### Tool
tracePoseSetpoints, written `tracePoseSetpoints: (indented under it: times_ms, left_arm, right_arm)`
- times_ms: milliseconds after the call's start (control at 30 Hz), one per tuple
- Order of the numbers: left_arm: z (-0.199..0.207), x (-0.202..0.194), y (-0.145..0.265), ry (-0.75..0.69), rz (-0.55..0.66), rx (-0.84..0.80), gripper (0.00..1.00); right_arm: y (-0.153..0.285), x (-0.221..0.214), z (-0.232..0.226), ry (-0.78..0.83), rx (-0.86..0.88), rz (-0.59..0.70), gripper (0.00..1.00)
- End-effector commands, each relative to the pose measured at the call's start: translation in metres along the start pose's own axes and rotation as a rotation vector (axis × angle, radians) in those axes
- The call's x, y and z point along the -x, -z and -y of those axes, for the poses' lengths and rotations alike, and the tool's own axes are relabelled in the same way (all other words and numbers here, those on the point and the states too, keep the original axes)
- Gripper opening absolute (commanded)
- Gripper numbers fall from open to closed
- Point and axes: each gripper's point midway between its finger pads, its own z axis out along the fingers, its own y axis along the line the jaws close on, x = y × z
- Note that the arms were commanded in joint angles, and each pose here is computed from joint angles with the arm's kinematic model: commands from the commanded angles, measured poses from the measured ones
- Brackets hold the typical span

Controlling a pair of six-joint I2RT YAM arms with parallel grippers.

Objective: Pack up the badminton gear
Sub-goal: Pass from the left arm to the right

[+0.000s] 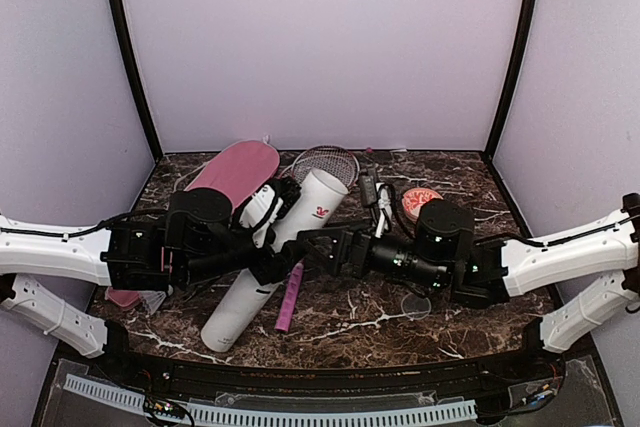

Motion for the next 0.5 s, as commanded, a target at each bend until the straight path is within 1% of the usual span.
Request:
tracePoseSetpoints:
  times_ms: [0, 133, 233, 467]
  left_arm:
    - [0.0, 0.012, 0.008, 0.059, 0.058, -0.022, 0.62]
    - [0.001, 0.012, 0.008, 0.074, 0.07, -0.028, 0.62]
    - [0.003, 0.01, 0.008, 0.08, 0.07, -0.039, 0.63]
    - [0.005, 0.011, 0.008, 0.091, 0.085, -0.053, 0.63]
  right_arm:
    - [-0.011, 0.028, -0.025, 0.003, 0.047, 0.098, 0.97]
    - [-0.019, 0.032, -0.028, -0.028, 0.057, 0.12, 0.97]
    - [-0.029, 0.034, -0.029, -0.034, 0.037, 0.111, 0.97]
    - [-0.04, 0.032, -0.022, -0.024, -0.018, 0.089, 0.92]
